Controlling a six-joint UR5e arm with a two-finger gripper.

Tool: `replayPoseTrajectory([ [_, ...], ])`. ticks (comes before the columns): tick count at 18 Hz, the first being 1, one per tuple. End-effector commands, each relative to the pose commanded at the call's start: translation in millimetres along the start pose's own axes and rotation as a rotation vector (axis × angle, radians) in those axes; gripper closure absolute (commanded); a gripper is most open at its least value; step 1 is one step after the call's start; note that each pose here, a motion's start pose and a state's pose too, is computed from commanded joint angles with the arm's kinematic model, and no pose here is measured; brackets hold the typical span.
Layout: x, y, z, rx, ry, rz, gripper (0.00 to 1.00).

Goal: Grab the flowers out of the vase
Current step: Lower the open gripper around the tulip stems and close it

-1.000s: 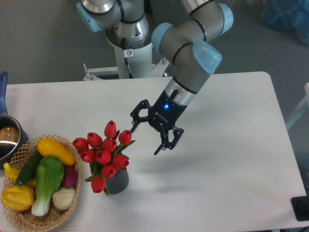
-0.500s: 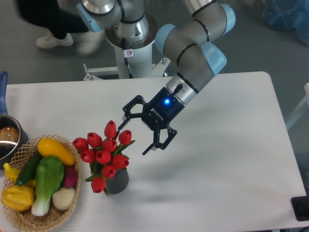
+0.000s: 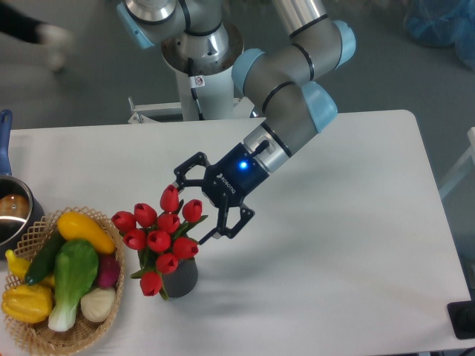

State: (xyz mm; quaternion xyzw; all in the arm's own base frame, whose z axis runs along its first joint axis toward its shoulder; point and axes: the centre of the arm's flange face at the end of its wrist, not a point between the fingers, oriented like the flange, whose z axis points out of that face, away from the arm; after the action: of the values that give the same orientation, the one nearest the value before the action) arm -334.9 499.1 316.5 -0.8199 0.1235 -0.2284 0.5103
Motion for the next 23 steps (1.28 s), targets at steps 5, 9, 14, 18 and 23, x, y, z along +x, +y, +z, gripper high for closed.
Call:
replayPoseTrajectory([
  [5,0,-5,-1,0.058,0.018,-0.004,0.6],
  [9,-2,-7,-5,0.065,0.013,0.002,0.97],
  [14,-9,-12,-8,0.076,0.009,0.01,1.0],
  [18,-11,-13,-11,0.087,0.007,0.013,1.0],
  [23,-10,-30,-16,0.14,0.018,0.036,1.0],
])
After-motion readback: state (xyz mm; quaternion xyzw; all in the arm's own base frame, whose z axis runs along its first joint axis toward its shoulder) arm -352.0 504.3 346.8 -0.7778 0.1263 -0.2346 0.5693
